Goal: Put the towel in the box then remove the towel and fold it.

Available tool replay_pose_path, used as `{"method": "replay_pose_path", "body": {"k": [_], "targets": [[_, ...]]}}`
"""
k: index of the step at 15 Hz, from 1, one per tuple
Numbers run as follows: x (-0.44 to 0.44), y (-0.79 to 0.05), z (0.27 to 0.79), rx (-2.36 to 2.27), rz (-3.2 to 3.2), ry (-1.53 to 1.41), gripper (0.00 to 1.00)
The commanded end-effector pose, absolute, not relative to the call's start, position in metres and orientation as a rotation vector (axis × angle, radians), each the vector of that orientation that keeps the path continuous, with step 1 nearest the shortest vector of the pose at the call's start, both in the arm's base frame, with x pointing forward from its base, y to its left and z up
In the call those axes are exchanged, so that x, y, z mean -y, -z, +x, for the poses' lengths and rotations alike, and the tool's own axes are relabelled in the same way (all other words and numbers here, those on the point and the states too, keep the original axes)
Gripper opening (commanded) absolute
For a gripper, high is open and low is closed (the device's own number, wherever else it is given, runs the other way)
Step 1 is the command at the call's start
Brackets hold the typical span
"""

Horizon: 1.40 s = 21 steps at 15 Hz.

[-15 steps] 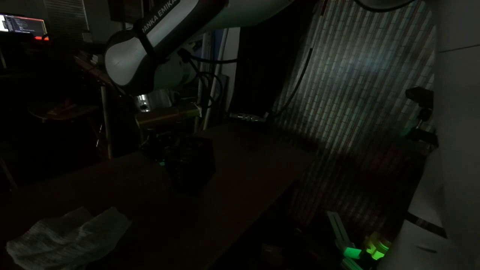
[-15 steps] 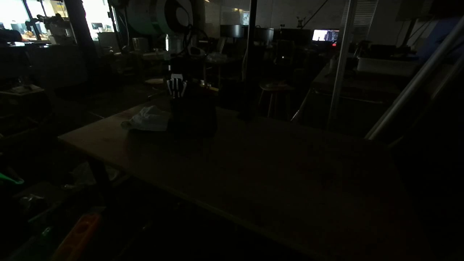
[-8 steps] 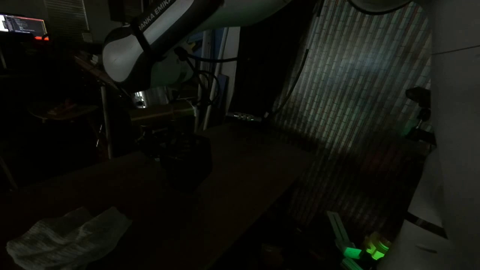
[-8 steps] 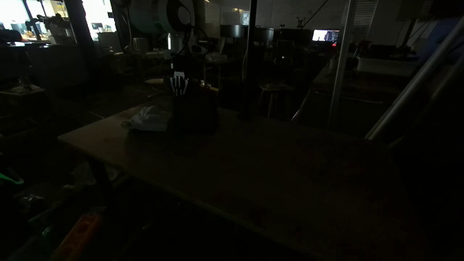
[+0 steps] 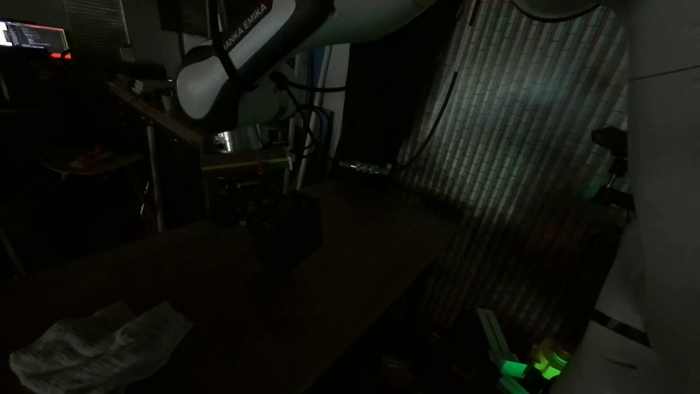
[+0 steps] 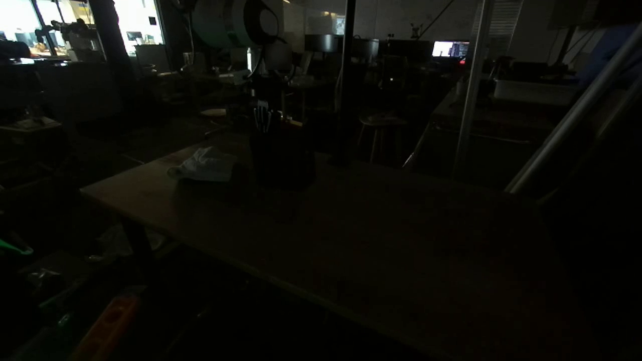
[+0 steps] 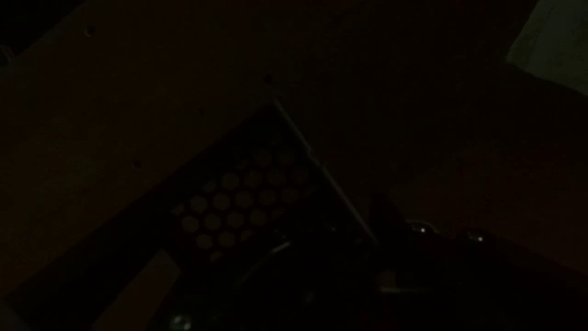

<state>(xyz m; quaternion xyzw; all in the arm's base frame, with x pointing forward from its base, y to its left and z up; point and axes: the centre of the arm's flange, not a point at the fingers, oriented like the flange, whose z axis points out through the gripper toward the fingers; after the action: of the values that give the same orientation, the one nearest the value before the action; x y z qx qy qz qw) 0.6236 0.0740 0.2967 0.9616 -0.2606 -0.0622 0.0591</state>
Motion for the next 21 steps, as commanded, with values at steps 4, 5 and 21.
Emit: {"method": "replay_pose_path", "body": {"k": [4,5,21], "targets": [[-0.058,-0.288,0.636,0.968,2.974,0.106,0.05],[-0.057,-0.284,0.638,0.975,2.982,0.101,0.05],[-0.065,-0.265,0.644,0.921,3.004,0.104,0.84]]}}
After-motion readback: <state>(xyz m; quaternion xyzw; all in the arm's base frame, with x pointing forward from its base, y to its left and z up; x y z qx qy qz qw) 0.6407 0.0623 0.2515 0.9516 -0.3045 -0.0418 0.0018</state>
